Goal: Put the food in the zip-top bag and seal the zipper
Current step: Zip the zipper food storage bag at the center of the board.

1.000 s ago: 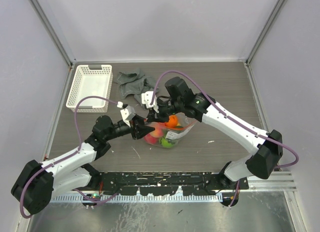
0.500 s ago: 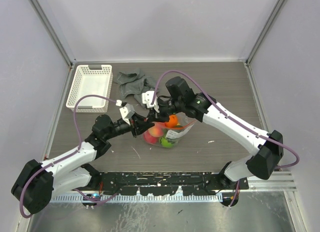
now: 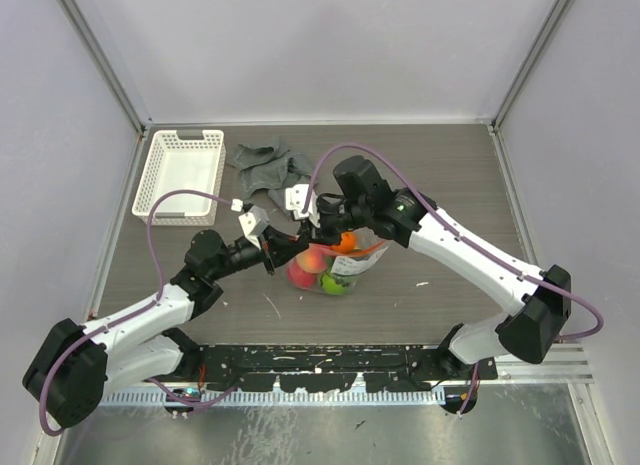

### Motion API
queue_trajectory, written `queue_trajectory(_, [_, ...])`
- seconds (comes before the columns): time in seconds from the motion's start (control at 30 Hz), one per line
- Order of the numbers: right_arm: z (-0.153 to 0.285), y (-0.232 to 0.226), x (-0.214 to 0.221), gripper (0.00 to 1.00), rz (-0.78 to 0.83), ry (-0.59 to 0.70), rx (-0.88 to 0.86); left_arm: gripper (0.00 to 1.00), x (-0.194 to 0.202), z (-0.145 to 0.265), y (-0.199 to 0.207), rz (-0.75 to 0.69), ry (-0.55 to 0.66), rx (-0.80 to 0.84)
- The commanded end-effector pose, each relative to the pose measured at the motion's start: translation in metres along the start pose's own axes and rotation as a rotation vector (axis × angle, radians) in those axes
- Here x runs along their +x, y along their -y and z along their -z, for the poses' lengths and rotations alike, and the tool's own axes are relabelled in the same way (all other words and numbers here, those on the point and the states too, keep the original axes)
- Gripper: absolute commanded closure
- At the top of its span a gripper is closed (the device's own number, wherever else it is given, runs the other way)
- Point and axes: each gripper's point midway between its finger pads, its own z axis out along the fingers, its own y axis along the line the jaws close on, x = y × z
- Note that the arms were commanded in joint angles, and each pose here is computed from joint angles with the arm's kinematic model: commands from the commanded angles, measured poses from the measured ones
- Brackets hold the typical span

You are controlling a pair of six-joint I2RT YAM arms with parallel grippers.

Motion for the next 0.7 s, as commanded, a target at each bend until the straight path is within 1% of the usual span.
queue_trajectory(0.0, [0.023, 0.003, 0.003, 0.99, 0.014, -0.053, 0.079, 1.00, -0.034, -0.001, -0.003, -0.048, 0.117, -0.031])
queue_trajectory(0.3, [0.042, 0.013, 0.020, 0.99, 0.004, -0.141, 0.193, 1.00, -0.029, 0.002, -0.010, -0.037, 0.112, -0.078])
queue_trajectory(0.43, [0.050, 0.013, 0.026, 0.99, -0.008, -0.161, 0.227, 1.00, -0.023, 0.003, -0.020, -0.024, 0.086, -0.128])
queue_trajectory(0.67, [0.064, 0.014, 0.044, 0.99, -0.052, -0.211, 0.308, 1.00, -0.017, 0.008, -0.030, -0.013, 0.076, -0.192])
